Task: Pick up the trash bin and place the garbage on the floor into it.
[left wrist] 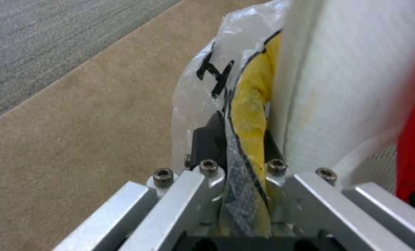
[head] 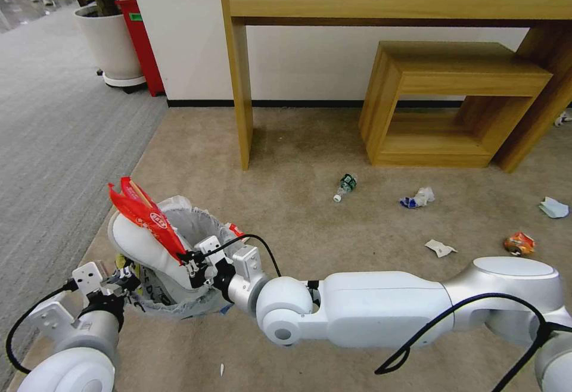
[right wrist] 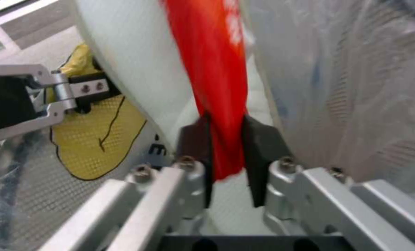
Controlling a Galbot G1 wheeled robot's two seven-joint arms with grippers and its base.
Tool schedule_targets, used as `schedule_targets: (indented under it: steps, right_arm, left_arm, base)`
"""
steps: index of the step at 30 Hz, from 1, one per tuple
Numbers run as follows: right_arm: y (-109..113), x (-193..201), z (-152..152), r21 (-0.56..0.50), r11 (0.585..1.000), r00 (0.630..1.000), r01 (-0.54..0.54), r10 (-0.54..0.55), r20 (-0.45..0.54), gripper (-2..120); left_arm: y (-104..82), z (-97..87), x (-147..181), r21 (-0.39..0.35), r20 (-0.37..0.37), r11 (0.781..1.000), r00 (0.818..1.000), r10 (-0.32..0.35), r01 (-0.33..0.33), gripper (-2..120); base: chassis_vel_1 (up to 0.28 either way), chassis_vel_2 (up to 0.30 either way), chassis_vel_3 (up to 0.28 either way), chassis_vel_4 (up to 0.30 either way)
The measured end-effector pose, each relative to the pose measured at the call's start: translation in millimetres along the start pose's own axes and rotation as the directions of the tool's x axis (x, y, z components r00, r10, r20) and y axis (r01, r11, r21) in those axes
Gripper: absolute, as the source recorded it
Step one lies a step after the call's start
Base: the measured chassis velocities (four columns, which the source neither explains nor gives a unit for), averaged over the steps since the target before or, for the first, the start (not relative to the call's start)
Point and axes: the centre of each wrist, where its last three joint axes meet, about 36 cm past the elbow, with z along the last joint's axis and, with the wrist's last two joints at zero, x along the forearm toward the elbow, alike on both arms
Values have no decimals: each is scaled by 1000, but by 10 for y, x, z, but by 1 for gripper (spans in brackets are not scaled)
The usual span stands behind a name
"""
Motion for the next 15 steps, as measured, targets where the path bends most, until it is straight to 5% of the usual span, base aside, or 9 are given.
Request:
schedule_targets:
  steps: [15]
  right_arm:
    - [-13,13,-159,-3,1000,999,-11,11,53,77]
  left_arm:
    - [13,21,-4,-1,-5,1000,1000,-7,7,2]
  base:
    - [0,0,0,0]
